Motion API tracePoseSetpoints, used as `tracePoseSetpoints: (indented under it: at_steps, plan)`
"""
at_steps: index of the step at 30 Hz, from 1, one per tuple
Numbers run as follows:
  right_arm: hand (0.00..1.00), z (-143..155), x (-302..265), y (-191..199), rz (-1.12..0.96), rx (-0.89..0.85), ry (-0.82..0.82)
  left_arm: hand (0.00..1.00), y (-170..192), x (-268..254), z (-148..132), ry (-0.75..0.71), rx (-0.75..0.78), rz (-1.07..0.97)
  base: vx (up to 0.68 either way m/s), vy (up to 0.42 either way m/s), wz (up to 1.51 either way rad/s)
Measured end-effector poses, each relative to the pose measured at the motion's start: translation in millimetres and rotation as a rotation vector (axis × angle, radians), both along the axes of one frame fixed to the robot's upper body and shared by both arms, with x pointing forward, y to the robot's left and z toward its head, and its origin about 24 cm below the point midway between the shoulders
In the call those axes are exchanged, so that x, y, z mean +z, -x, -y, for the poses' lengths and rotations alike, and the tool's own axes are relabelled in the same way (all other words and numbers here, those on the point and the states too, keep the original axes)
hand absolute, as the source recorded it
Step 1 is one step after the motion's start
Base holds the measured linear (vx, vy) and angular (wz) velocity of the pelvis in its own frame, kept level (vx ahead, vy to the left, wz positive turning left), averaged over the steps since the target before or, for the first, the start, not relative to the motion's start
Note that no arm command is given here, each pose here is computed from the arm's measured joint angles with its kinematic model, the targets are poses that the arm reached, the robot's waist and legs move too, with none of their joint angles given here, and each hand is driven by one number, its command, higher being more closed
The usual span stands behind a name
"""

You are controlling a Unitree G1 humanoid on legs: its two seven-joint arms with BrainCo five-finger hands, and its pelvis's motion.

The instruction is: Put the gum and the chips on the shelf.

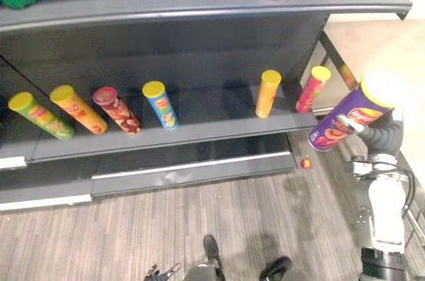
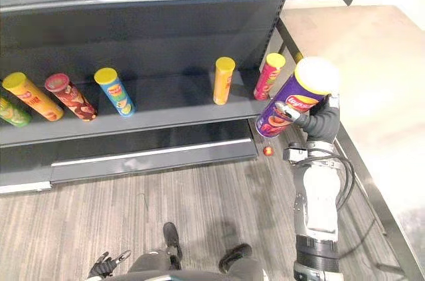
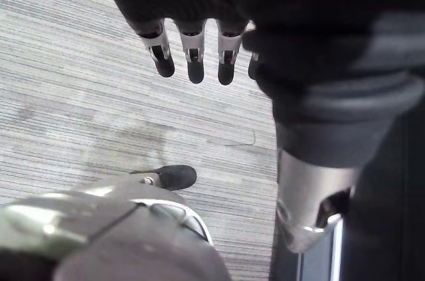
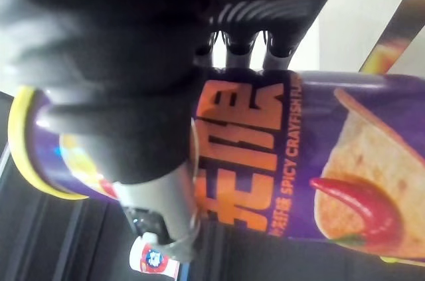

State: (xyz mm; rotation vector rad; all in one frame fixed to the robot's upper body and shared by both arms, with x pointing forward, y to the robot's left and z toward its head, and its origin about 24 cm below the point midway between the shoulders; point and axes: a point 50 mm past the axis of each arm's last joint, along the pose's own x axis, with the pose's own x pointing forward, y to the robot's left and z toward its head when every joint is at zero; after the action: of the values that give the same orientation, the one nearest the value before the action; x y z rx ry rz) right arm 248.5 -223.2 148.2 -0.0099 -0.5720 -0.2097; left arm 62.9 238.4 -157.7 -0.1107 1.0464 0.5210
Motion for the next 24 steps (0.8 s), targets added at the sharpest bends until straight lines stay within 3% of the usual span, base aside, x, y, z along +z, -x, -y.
tracePoseSetpoints:
  at_steps: [8, 15, 24]
  plan:
    - [1.0, -5.6, -6.5, -1.2, -0.035, 0.026, 0.036, 0.0, -2.3, 1.2, -0.8, 0.003, 0.011, 0.019, 0.08, -0.061, 0.05]
    - [1.0, -36.3, -26.8, -14.4, -0.136, 0.174, 0.054, 0.0, -10.3, 5.0, -3.3, 0.016, 0.062, 0.078, 0.13, -0.023, 0.32]
    - [1.0, -44.6, -39.9, -6.0, -0.194, 0.223, 0.103, 0.0, -3.3, 2.4, -5.1, 0.0, -0.018, 0.018, 0.17, 0.043, 0.98]
